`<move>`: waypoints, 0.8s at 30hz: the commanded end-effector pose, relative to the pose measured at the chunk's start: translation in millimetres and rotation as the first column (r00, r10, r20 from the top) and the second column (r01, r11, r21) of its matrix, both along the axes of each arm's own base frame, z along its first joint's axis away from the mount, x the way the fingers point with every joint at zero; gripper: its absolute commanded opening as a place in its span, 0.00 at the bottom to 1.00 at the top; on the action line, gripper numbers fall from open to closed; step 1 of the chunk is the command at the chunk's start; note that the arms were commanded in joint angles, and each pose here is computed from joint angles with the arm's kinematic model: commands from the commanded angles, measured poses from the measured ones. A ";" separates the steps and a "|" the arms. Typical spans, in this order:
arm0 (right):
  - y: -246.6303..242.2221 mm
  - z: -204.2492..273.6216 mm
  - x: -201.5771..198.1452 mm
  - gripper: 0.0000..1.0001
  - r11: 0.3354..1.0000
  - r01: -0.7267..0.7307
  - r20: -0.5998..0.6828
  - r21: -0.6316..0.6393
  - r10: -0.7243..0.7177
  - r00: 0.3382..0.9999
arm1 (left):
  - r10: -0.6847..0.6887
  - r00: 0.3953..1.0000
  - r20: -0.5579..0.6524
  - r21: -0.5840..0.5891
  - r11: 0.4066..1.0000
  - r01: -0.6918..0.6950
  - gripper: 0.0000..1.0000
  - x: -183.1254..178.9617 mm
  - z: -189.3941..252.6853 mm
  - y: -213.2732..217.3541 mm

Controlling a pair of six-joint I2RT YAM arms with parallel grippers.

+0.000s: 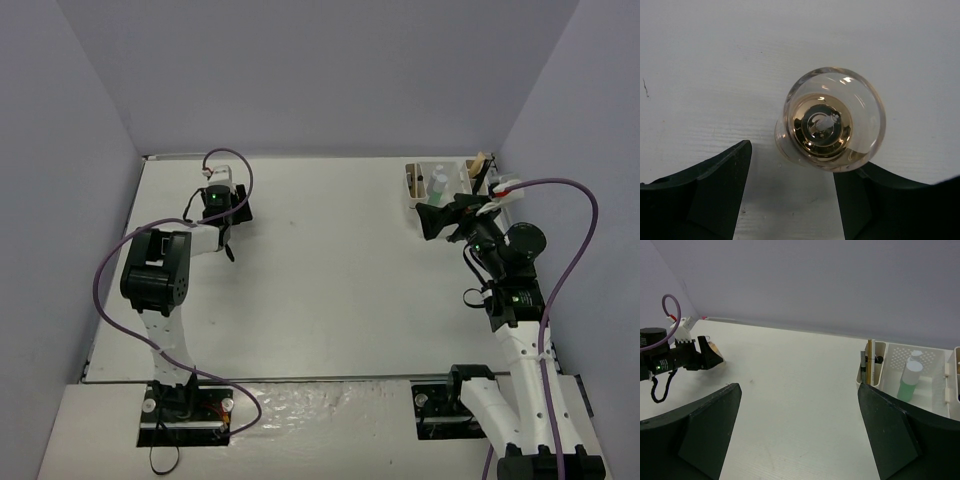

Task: Organize the makeup

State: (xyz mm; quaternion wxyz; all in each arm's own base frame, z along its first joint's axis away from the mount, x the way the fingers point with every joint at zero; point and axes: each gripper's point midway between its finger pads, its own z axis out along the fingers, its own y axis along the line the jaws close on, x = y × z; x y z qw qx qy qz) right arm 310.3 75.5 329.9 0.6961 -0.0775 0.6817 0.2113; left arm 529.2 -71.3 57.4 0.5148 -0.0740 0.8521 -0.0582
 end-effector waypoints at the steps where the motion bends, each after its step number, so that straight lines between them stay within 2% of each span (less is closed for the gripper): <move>1: 5.7 18.4 0.4 1.00 0.999 -0.031 0.073 -0.008 0.031 0.997 | -0.029 0.980 0.195 0.015 1.000 0.027 0.56 28.8 64.4 -6.1; 3: 6.0 18.3 0.6 1.00 0.999 -0.033 0.072 -0.010 0.033 0.997 | -0.035 0.980 0.194 0.018 0.999 0.032 0.52 29.0 62.2 -6.9; 8: 12.5 17.1 -1.4 1.00 0.998 -0.055 0.070 -0.013 0.056 0.996 | -0.049 0.979 0.197 0.015 0.999 0.047 0.25 28.5 57.8 -9.1; 15: 17.0 18.0 -2.6 1.00 0.997 -0.078 0.060 -0.018 0.079 0.995 | -0.113 0.957 0.268 0.009 0.993 0.115 0.00 18.1 85.0 -18.8; 20: 36.8 25.2 -8.7 1.00 0.983 -0.177 0.045 -0.037 0.179 0.983 | -0.259 0.895 0.362 -0.005 0.960 0.280 0.00 -6.6 136.0 -45.9; 22: 49.2 19.3 -10.5 0.99 0.973 -0.225 0.009 -0.055 0.226 0.974 | -0.351 0.853 0.387 -0.013 0.922 0.386 0.00 -22.0 151.2 -66.5; 24: 63.0 24.4 -14.7 0.99 0.959 -0.275 0.003 -0.067 0.276 0.961 | -0.452 0.779 0.433 -0.004 0.864 0.504 0.00 -45.4 181.2 -92.5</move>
